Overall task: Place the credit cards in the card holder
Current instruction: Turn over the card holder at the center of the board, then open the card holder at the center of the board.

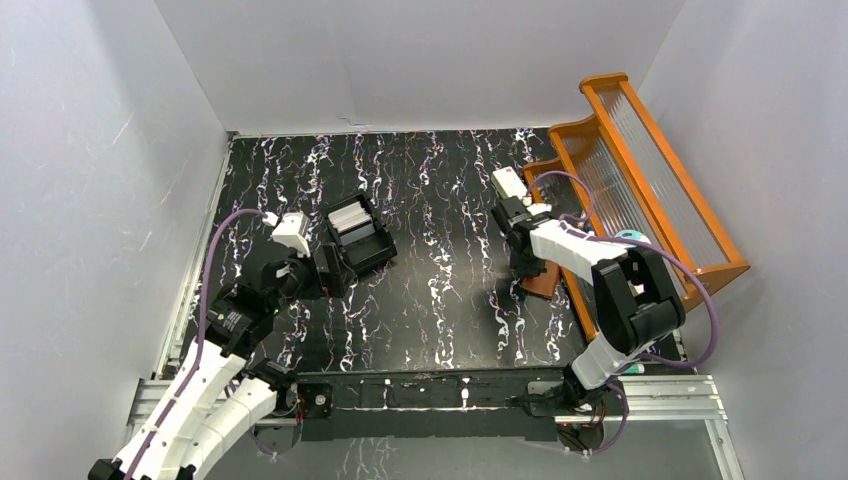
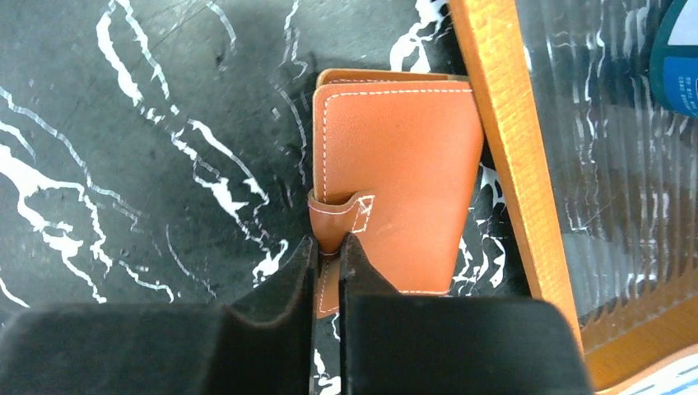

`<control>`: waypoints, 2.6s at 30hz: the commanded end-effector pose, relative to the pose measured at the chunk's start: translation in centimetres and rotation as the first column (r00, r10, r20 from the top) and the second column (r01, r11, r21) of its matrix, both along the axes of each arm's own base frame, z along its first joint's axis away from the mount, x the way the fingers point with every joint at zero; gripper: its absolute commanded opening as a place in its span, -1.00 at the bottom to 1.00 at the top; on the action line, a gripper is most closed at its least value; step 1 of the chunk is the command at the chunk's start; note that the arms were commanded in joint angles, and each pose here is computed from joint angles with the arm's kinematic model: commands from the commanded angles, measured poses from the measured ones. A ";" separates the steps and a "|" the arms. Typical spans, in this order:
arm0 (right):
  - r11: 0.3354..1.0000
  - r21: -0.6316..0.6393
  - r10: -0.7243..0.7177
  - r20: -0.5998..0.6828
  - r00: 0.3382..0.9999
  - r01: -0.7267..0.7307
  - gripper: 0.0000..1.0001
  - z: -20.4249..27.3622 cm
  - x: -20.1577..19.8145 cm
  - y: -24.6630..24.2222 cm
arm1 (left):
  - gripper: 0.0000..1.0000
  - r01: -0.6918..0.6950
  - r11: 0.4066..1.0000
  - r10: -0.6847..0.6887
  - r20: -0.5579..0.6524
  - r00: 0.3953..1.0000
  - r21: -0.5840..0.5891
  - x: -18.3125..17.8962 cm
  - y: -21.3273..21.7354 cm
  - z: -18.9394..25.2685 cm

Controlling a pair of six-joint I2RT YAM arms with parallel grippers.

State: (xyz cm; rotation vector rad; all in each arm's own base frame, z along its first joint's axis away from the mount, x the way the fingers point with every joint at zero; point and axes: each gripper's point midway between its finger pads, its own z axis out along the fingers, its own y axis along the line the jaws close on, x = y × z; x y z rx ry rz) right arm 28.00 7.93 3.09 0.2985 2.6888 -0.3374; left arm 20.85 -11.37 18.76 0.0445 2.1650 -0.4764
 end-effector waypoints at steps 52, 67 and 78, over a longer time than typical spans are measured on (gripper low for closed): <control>0.729 0.490 0.498 0.100 0.861 -0.478 -0.11 5.8 -10.3 20.6 | 0.97 0.004 1.000 -0.004 0.039 0.999 -0.008 0.0 0.1 0.5; 0.739 0.411 0.562 0.060 0.825 -0.534 -0.10 3.8 -10.9 24.1 | 0.97 0.003 1.000 -0.003 0.058 0.998 -0.014 -0.2 0.3 0.9; 0.780 0.328 0.578 -0.051 0.815 -0.533 -0.07 -0.4 -11.7 23.5 | 0.97 0.002 1.000 -0.001 0.069 0.998 -0.016 -0.3 0.4 1.1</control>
